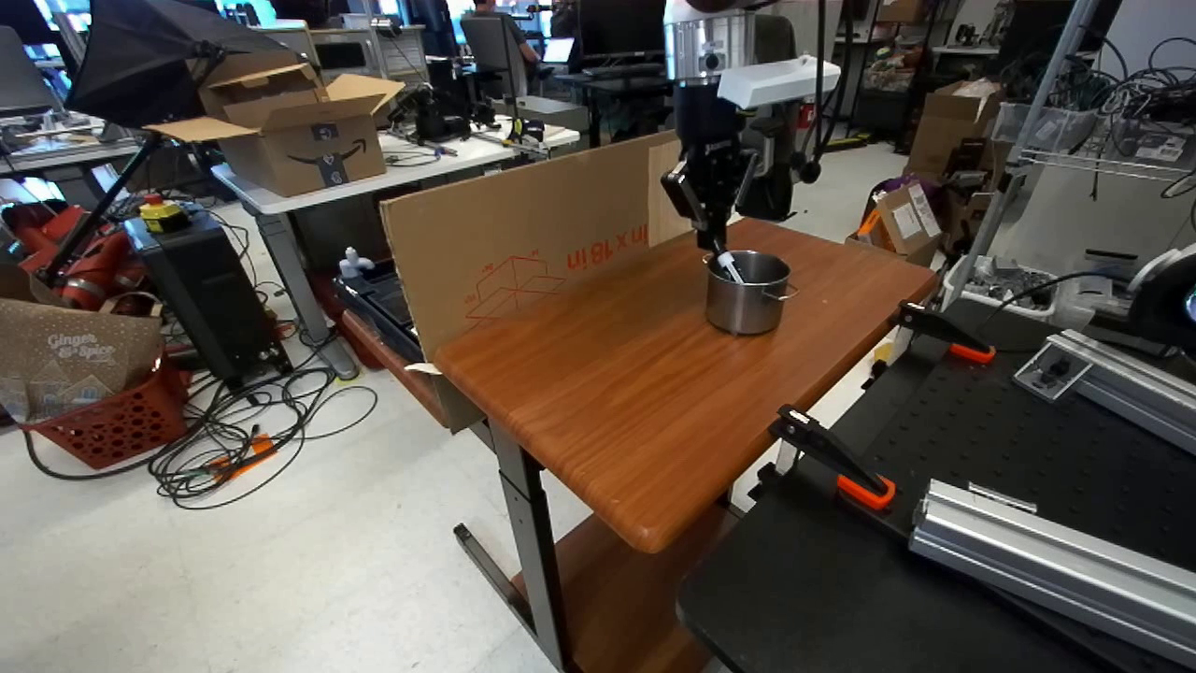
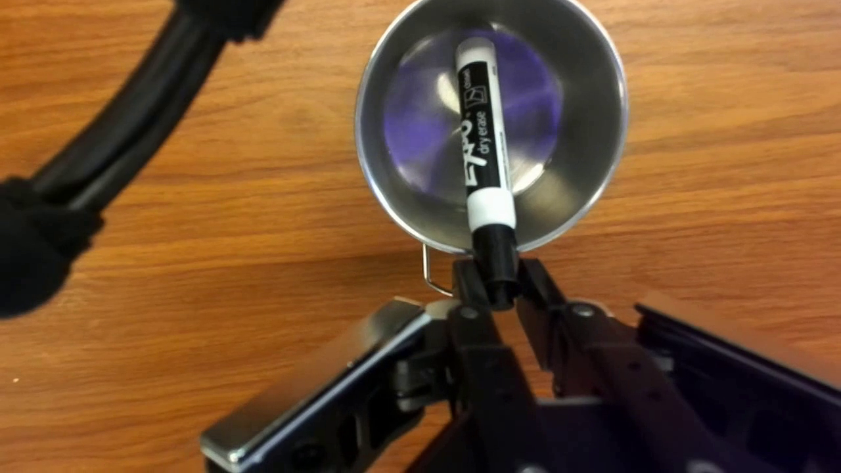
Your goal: Remove the marker from the pot and put it on the table
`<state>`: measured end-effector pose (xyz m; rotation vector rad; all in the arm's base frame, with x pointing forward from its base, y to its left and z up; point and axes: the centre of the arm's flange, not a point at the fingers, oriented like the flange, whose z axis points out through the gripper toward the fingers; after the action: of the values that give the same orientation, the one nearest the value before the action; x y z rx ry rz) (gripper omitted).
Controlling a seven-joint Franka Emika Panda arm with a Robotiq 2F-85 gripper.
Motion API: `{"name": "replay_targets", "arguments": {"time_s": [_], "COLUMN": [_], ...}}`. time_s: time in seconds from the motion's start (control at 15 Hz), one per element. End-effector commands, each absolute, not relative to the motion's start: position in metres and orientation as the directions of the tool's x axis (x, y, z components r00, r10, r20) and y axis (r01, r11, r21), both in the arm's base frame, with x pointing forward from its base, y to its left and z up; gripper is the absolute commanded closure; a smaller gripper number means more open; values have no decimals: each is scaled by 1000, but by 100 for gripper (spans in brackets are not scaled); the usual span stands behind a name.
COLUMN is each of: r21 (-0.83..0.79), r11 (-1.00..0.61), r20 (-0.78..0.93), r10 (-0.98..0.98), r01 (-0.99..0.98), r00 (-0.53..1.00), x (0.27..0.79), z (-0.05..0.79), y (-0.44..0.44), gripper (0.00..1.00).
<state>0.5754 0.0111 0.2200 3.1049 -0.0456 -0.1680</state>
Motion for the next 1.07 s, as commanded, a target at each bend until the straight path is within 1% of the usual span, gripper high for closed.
{"name": "replay_targets", "arguments": {"time_s": [0.0,0.47,1.0], "r21": [52,36,-19], "r11": [-998,-999,-999], "r20": [-97,-30,124], "r10": [-28,-20,-45], "r01": [-23,-19,-43], "r00": [995,999,991], "x": [579,568,560], "z": [222,256,342], "y": [11,7,9], "gripper": [95,95,95]}}
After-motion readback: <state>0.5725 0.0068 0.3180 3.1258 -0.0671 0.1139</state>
